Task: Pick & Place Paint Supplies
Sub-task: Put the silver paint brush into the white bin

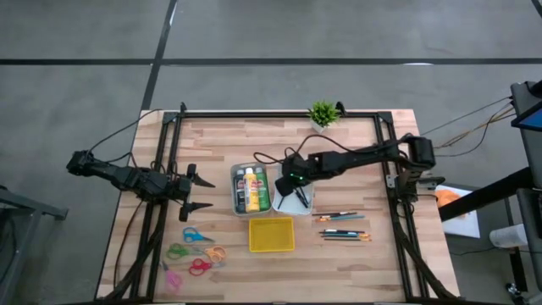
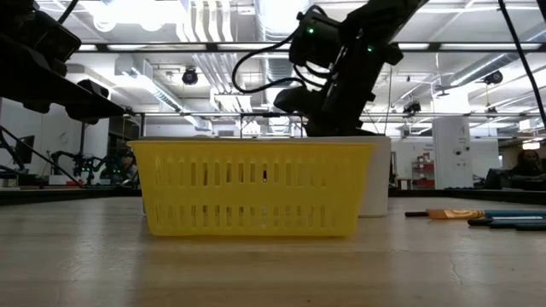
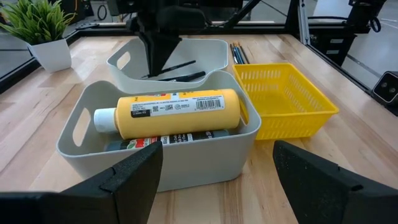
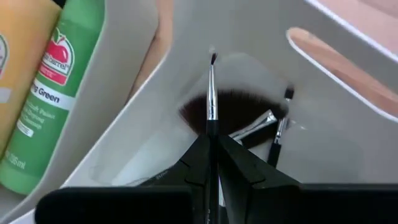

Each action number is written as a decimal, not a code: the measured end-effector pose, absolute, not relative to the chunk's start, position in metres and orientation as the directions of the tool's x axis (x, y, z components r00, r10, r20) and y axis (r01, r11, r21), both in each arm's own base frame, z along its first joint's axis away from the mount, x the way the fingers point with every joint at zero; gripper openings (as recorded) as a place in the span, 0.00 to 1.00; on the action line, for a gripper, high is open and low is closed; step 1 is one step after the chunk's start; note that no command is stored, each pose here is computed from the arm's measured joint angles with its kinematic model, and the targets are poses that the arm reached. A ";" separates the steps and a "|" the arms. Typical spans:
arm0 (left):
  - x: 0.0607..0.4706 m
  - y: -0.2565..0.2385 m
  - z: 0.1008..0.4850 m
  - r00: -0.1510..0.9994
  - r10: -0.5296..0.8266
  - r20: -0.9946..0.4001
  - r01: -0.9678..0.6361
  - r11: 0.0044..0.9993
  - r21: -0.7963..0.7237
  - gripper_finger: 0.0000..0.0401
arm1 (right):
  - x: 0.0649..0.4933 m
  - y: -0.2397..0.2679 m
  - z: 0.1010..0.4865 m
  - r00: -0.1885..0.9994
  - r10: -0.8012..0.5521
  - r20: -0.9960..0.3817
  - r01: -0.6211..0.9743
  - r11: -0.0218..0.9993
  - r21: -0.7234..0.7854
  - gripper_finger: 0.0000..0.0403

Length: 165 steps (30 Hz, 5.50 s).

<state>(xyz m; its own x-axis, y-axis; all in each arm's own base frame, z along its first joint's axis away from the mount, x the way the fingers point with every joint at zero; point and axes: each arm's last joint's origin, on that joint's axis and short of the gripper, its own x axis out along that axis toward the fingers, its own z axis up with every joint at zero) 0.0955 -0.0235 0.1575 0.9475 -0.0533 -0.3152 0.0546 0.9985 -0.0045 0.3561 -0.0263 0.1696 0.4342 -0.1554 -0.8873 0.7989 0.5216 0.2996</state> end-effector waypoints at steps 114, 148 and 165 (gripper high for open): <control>0.095 -0.023 0.157 0.948 -0.053 -0.315 0.054 0.999 -0.004 0.76 | 0.199 0.054 0.124 0.394 0.050 -0.918 0.065 0.995 0.082 0.25; 0.095 -0.023 0.158 0.948 -0.053 -0.315 0.054 0.999 -0.004 0.76 | 0.194 0.048 0.123 0.395 -0.035 -0.918 0.104 0.995 0.007 0.25; 0.095 -0.023 0.157 0.948 -0.053 -0.315 0.055 0.998 -0.004 0.76 | 0.194 0.048 0.120 0.381 -0.036 -0.924 0.103 0.995 0.004 0.15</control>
<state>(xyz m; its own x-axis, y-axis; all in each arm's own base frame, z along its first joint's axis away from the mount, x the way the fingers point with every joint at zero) 0.0955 -0.0235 0.1575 0.9475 -0.0533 -0.3152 0.0546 0.9985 -0.0045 0.1939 0.0479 0.1195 0.3808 -0.0361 -0.9240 0.1035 0.9946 0.0038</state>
